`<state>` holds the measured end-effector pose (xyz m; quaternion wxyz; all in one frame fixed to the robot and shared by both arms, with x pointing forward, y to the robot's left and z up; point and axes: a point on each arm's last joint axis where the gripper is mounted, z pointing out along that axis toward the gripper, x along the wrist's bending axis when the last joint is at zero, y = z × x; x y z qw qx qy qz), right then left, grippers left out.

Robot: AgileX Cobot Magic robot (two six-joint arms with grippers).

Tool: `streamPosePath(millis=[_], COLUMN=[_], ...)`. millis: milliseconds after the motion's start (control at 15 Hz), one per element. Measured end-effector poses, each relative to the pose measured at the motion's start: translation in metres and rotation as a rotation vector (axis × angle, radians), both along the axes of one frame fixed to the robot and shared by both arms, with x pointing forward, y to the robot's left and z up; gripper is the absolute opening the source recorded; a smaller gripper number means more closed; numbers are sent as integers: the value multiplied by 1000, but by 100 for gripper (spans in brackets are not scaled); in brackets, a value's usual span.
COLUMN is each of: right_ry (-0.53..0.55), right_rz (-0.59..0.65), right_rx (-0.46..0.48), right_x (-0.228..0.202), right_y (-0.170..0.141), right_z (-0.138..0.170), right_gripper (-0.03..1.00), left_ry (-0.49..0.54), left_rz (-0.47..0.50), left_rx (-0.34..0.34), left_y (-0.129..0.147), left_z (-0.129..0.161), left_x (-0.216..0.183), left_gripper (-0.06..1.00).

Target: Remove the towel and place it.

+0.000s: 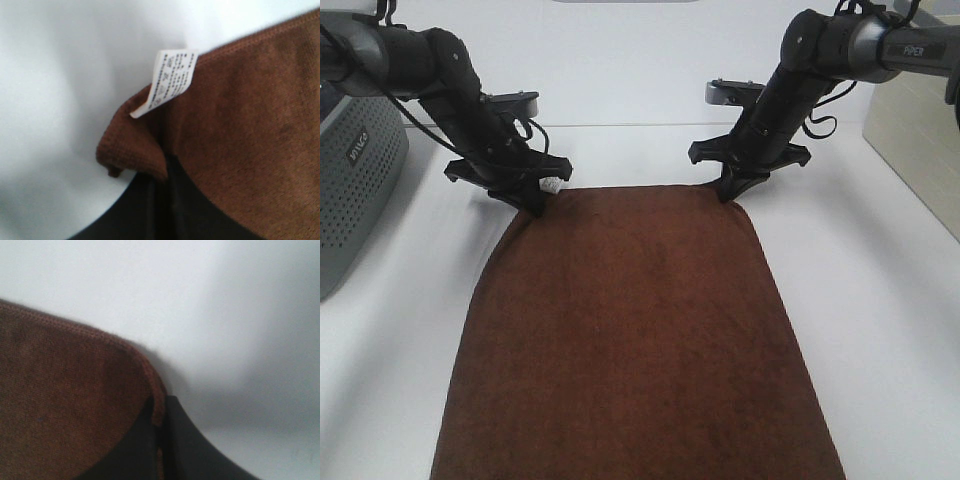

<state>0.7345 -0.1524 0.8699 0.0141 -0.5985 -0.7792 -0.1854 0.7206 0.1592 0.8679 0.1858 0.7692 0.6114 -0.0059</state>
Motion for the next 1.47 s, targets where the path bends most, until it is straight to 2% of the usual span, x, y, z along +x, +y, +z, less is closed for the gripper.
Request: streamPosePath(millis=[200, 400, 667, 733, 800, 867, 1067, 1467], right_ry=[-18, -108, -308, -388, -388, -452, -539, -651], right_rz=[-6, -3, -20, -33, -33, -42, -61, -102], right_rx=[3, -22, 0, 10, 10, 4, 11, 10], right_x=[2, 13, 36, 43, 43, 48, 54, 64], right_y=[0, -1, 2, 3, 3, 2, 1, -10], right_z=[-1, 8, 43, 55, 55, 59, 64, 71], right_gripper=[1, 1, 1, 1, 1, 1, 1, 1], left_ry=[-13, -76, -264, -351, -351, -450, -557, -702], left_rz=[-34, -63, -79, -80, -80, -80, -65, -83], left_rx=[9, 30, 28, 31, 31, 47, 54, 88], left_y=[0, -1, -4, -5, -5, -4, -4, -3], left_z=[0, 8, 39, 48, 48, 54, 54, 51], left_x=[0, 12, 35, 44, 44, 52, 61, 71], left_gripper=[0, 0, 0, 0, 0, 0, 0, 0])
